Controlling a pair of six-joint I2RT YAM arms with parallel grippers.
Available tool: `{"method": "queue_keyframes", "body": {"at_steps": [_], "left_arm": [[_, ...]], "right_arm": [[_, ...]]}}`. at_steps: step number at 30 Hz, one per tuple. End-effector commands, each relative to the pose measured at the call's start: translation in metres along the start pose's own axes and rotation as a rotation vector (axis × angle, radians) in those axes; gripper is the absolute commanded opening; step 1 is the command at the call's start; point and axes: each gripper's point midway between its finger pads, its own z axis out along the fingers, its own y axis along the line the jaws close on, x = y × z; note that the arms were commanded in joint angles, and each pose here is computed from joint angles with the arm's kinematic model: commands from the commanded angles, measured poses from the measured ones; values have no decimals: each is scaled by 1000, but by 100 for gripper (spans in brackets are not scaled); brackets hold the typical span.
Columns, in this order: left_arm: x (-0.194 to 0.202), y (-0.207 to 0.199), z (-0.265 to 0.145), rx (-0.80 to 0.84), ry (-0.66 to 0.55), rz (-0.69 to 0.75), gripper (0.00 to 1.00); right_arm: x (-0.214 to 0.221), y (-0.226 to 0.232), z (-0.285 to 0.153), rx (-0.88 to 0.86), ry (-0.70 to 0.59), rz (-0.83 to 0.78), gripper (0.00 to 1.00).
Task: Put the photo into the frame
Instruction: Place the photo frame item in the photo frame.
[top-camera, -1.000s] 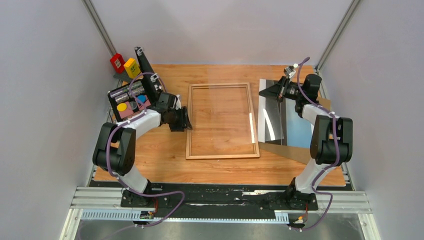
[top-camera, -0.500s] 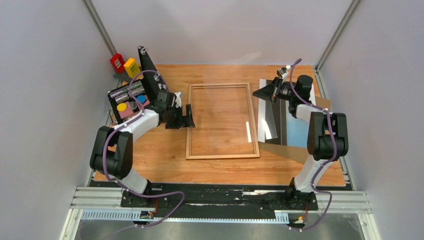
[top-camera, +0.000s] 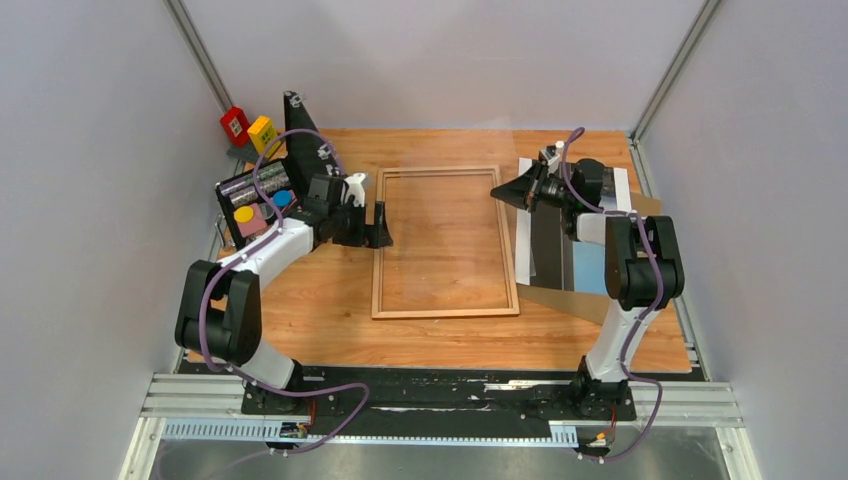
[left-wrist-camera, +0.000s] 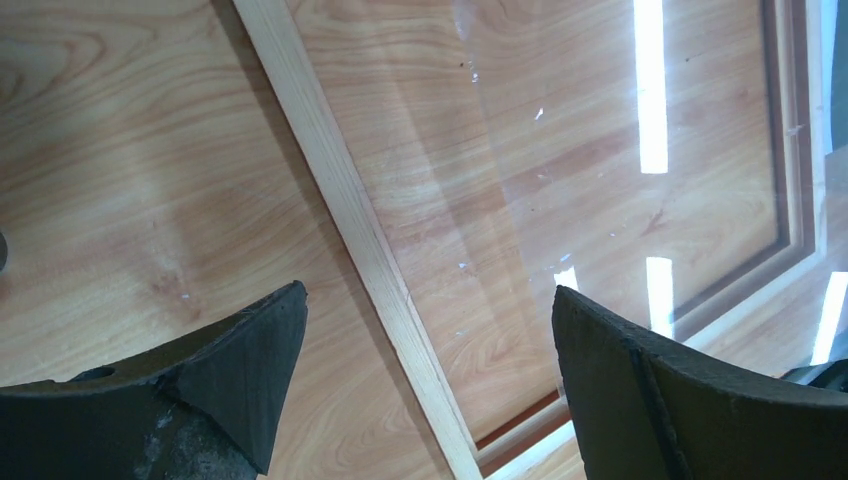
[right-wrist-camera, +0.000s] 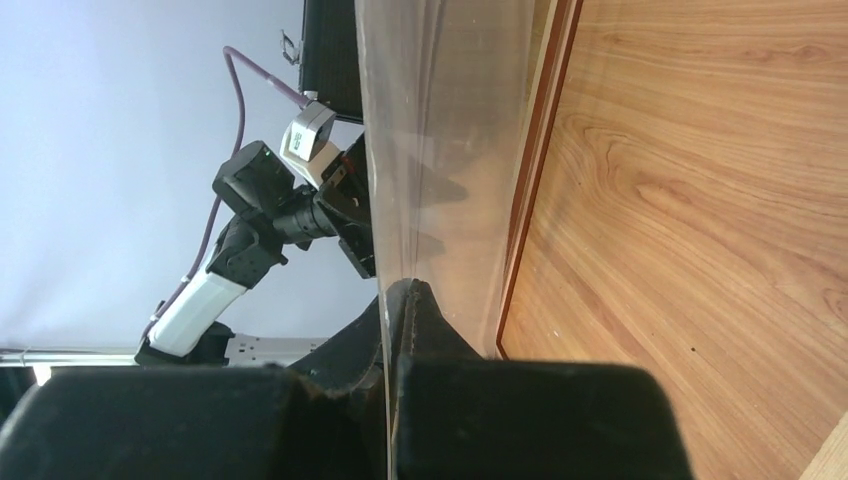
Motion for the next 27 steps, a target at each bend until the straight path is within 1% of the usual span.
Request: {"method": "queue_keyframes", "body": {"at_steps": [1,7,11,20,27], "left_arm": [[-36,-7,-9,37,-103,63,98],[-31,13,-1,-47,-51,36,85],[-23,20,3,-77,-35,34,73],[-9,28,-1,-102,-39,73,60],[0,32,3,-115,-23,75,55]], "right_arm": [[2,3,14,-28,-6,-19,0],[9,-7,22,-28,22,12,0],[11,-10,24,-28,26,18,0],[17,-7,28,-33,37,5,0],[19,-7,33,-46,51,0,0]]}}
